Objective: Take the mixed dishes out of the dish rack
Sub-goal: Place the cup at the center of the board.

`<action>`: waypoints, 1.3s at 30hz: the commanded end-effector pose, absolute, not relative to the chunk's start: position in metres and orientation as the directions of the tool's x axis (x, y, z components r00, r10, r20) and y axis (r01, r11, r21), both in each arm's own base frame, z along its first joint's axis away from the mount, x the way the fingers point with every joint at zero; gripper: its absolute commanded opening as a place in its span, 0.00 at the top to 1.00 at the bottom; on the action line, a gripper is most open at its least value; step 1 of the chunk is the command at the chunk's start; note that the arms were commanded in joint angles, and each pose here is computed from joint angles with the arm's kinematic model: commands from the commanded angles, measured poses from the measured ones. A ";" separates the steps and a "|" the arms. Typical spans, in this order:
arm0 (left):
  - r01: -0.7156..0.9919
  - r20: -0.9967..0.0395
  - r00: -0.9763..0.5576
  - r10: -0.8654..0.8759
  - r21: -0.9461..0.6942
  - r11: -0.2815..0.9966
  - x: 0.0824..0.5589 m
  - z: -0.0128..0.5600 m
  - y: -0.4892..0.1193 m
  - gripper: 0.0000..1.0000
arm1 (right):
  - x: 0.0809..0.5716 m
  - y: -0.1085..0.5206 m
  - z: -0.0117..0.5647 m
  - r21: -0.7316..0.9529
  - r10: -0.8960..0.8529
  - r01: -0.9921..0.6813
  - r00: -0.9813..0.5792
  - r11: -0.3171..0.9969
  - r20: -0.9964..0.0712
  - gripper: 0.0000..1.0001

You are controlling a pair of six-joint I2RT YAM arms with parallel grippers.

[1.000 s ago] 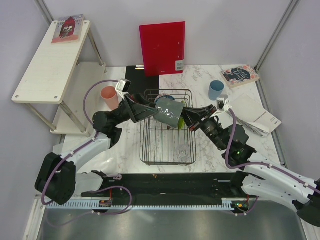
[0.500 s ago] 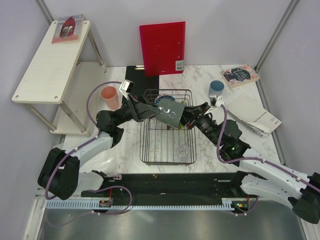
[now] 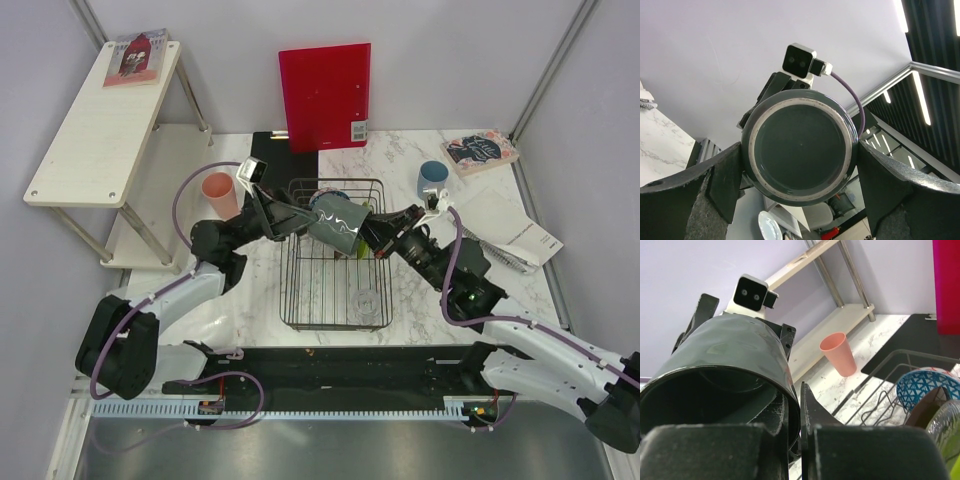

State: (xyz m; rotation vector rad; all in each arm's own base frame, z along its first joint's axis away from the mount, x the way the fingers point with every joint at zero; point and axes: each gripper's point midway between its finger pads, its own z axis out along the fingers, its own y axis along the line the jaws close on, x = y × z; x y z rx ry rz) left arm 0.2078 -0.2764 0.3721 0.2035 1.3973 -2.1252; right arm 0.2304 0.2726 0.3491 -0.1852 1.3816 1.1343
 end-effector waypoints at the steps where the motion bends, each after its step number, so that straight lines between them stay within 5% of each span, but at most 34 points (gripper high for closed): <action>1: 0.589 -0.521 -0.795 -0.312 -0.787 -0.186 0.209 0.361 -0.290 0.27 | 0.218 0.267 0.390 0.440 0.523 -0.757 -0.153 0.483 -0.838 1.00; 3: 0.586 -0.523 -0.789 -0.322 -0.799 -0.138 0.216 0.361 -0.291 0.01 | 0.215 0.263 0.393 0.432 0.517 -0.756 -0.146 0.492 -0.843 1.00; 15: 0.335 -0.563 -0.665 -0.490 -0.812 0.478 0.302 0.304 -0.237 0.01 | 0.220 0.218 0.400 0.404 0.469 -0.635 -0.073 0.659 -0.880 1.00; 21: 0.198 -0.548 -0.617 -0.565 -0.803 0.563 0.311 0.283 -0.208 0.01 | 0.239 0.181 0.383 0.407 0.416 -0.427 -0.079 0.807 -0.906 1.00; 26: 0.099 -0.572 -0.583 -0.578 -0.755 0.648 0.311 0.263 -0.186 0.01 | 0.275 0.127 0.343 0.205 0.205 0.018 -0.176 0.979 -0.963 1.00; 39: -0.015 -0.548 -0.643 -0.535 -0.689 0.724 0.293 0.229 -0.170 0.01 | 0.349 0.047 0.254 0.361 0.516 0.402 -0.399 0.841 -0.758 1.00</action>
